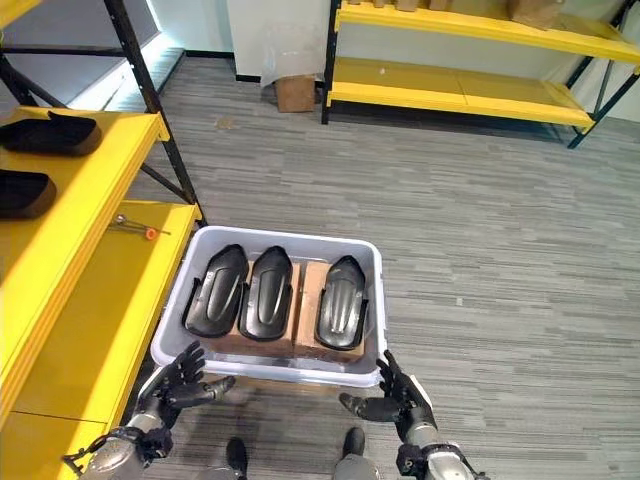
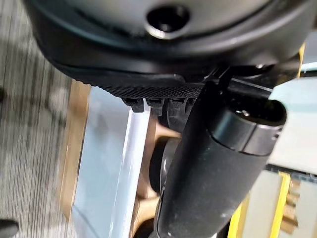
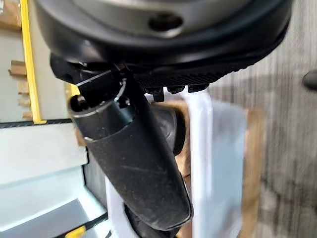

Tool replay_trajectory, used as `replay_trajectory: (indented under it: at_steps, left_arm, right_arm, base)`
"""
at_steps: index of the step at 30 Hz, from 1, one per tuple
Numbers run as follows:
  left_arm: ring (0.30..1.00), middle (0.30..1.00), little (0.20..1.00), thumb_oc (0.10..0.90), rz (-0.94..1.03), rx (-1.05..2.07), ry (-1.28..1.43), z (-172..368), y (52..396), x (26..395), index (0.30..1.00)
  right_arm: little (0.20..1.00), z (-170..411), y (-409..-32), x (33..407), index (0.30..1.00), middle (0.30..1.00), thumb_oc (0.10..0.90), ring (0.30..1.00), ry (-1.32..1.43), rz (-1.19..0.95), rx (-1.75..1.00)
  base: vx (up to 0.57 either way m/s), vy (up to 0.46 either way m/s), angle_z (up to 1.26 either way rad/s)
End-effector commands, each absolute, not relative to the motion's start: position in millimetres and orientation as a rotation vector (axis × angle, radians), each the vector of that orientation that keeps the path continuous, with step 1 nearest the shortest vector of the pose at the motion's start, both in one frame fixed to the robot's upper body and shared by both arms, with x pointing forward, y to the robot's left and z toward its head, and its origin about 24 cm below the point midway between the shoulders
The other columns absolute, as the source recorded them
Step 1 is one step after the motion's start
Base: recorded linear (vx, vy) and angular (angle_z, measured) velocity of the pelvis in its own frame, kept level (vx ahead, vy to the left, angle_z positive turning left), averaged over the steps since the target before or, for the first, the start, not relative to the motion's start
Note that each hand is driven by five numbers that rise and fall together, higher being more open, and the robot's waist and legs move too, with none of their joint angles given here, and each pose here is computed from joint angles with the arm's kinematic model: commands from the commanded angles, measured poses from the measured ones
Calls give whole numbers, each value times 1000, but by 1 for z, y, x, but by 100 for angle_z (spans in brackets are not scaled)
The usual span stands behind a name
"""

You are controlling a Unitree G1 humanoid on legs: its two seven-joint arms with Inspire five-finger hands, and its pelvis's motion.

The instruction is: Move parts from the plastic box to the shelf.

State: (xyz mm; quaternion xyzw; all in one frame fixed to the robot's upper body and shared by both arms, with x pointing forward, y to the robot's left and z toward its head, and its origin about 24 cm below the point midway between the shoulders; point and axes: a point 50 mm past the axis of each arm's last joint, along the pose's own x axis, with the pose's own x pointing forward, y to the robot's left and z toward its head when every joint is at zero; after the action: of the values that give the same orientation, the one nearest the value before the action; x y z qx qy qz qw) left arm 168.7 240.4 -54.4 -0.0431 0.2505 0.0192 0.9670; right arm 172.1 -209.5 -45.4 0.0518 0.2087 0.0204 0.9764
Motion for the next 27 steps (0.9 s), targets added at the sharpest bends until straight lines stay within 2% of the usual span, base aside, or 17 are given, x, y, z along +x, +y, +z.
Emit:
replay_trajectory:
  at_steps: [1, 2, 4, 11, 18, 27]
  left_arm:
    - [1000, 1000, 1000, 900, -40, -68, 269, -15, 230, 195, 1000]
    - [1000, 1000, 1000, 900, -46, -69, 195, 0, 228, 206, 1000]
    - [1000, 1000, 1000, 900, -53, -72, 123, 14, 226, 213, 1000]
    - [1000, 1000, 1000, 900, -86, -113, -69, 58, 222, 222, 1000]
    - [1000, 1000, 1000, 900, -116, -144, -304, 109, 216, 228, 1000]
    - [1000, 1000, 1000, 900, -161, -158, -441, 137, 198, 244, 1000]
  right_arm:
    - [1000, 21, -231, 216, 1000, 1000, 900, 1000, 66, 6, -44]
    - [1000, 51, -229, 233, 1000, 1000, 900, 1000, -76, -1, -141]
    - [1000, 78, -231, 241, 1000, 1000, 900, 1000, -202, -23, -255]
    - [1000, 131, -215, 253, 1000, 1000, 900, 1000, -454, -13, -406]
    - [1000, 138, -191, 268, 1000, 1000, 900, 1000, -494, 64, -490]
    - [1000, 134, -176, 290, 1000, 1000, 900, 1000, -468, 99, -606]
  base:
    - [53, 53, -7]
    - [41, 37, -4]
    - [16, 16, -2]
    - [-19, 0, -2]
    - [-25, -3, 6]
    - [-56, 0, 10]
